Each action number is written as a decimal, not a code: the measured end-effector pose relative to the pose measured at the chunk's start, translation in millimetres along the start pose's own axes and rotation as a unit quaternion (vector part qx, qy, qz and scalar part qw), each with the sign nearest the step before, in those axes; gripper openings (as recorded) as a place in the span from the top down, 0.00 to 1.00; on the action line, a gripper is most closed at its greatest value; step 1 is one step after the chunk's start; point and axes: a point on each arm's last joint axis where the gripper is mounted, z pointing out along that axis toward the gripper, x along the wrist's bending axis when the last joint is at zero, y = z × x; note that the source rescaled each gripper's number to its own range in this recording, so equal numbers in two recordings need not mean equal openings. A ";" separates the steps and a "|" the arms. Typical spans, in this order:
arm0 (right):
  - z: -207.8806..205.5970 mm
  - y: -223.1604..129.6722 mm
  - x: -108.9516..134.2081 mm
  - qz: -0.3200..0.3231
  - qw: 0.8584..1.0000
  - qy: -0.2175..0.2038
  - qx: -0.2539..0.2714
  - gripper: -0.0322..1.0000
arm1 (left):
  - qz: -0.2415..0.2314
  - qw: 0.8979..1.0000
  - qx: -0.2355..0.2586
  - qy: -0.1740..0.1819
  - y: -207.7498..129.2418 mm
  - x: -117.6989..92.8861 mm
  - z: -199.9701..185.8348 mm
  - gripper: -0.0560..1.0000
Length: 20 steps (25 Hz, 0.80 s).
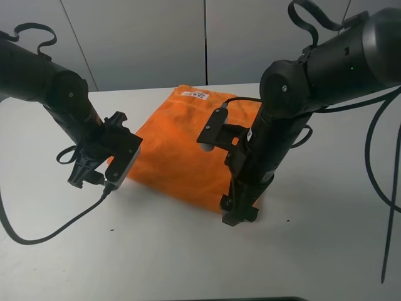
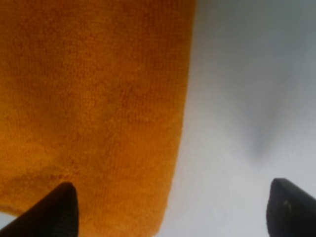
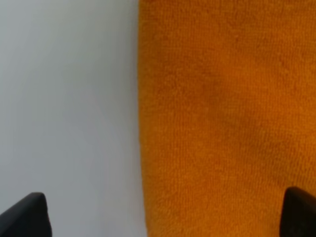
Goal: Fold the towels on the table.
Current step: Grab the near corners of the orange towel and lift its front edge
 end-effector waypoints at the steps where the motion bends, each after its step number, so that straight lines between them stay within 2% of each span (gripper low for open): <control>1: 2.5 -0.3 -0.3 0.002 1.000 0.002 0.003 0.00 | 0.001 1.000 -0.001 0.006 0.3 1.1 1.3 0.01; 4: 7.2 -0.9 -0.8 0.004 1.000 0.005 0.009 0.00 | 0.002 1.000 -0.004 0.019 1.0 3.6 3.8 0.01; 20: 33.7 -5.4 -3.8 0.011 0.999 0.018 0.042 0.00 | 0.005 1.000 -0.004 0.013 2.2 2.3 9.6 0.01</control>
